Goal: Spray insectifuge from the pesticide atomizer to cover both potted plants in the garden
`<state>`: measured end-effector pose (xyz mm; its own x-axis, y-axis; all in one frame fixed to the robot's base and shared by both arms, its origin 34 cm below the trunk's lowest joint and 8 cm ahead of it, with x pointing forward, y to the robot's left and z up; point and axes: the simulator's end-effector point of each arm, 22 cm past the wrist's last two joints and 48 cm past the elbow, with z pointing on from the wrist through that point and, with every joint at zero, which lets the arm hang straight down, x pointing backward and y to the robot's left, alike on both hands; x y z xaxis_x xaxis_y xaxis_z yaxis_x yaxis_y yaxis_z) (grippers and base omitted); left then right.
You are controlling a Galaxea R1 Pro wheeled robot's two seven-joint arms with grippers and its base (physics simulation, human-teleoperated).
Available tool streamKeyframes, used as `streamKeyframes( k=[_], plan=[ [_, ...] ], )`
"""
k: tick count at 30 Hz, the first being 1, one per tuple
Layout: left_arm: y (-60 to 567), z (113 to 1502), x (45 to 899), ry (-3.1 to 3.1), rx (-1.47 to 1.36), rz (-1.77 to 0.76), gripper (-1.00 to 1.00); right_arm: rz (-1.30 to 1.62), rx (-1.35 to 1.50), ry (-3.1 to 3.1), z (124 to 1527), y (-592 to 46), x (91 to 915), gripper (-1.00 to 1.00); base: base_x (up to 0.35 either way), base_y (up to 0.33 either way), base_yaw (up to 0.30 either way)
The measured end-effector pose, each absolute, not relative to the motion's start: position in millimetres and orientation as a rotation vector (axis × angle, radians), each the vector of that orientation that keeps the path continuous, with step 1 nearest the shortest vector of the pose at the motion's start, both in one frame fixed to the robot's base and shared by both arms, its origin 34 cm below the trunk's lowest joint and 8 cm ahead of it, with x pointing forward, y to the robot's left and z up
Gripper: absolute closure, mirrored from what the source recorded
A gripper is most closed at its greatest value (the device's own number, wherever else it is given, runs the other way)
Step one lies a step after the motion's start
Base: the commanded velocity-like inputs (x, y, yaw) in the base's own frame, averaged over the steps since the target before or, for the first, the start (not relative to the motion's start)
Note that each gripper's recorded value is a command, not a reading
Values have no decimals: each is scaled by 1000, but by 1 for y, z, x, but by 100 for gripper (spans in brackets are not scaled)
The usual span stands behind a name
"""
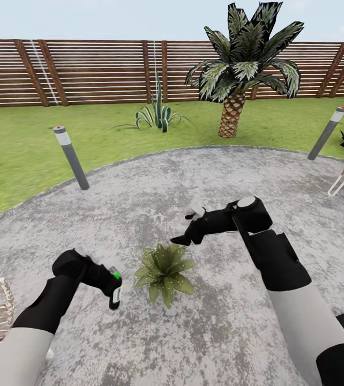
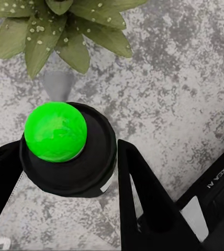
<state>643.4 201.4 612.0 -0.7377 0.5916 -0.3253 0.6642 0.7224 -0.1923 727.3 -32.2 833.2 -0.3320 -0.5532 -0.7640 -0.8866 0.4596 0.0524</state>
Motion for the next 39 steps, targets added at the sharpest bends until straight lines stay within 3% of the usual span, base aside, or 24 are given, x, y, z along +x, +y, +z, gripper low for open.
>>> streamKeyframes(
  k=[11, 31, 32, 39],
  plan=[
    [183, 612, 629, 2512, 1264, -522, 100, 542, -1416, 1956, 845, -37, 723, -100, 0, 0, 0],
    [161, 617, 622, 2365, 1369, -609, 100, 499, -1504, 1952, 836, -29, 715, -100, 0, 0, 0],
    [161, 617, 622, 2350, 1385, -609, 100, 498, -1504, 1952, 836, -29, 715, 100, 0, 0, 0],
    [150, 615, 613, 2239, 1470, -650, 100, 492, -1553, 1951, 828, -25, 707, 100, 0, 0, 0]
  ],
)
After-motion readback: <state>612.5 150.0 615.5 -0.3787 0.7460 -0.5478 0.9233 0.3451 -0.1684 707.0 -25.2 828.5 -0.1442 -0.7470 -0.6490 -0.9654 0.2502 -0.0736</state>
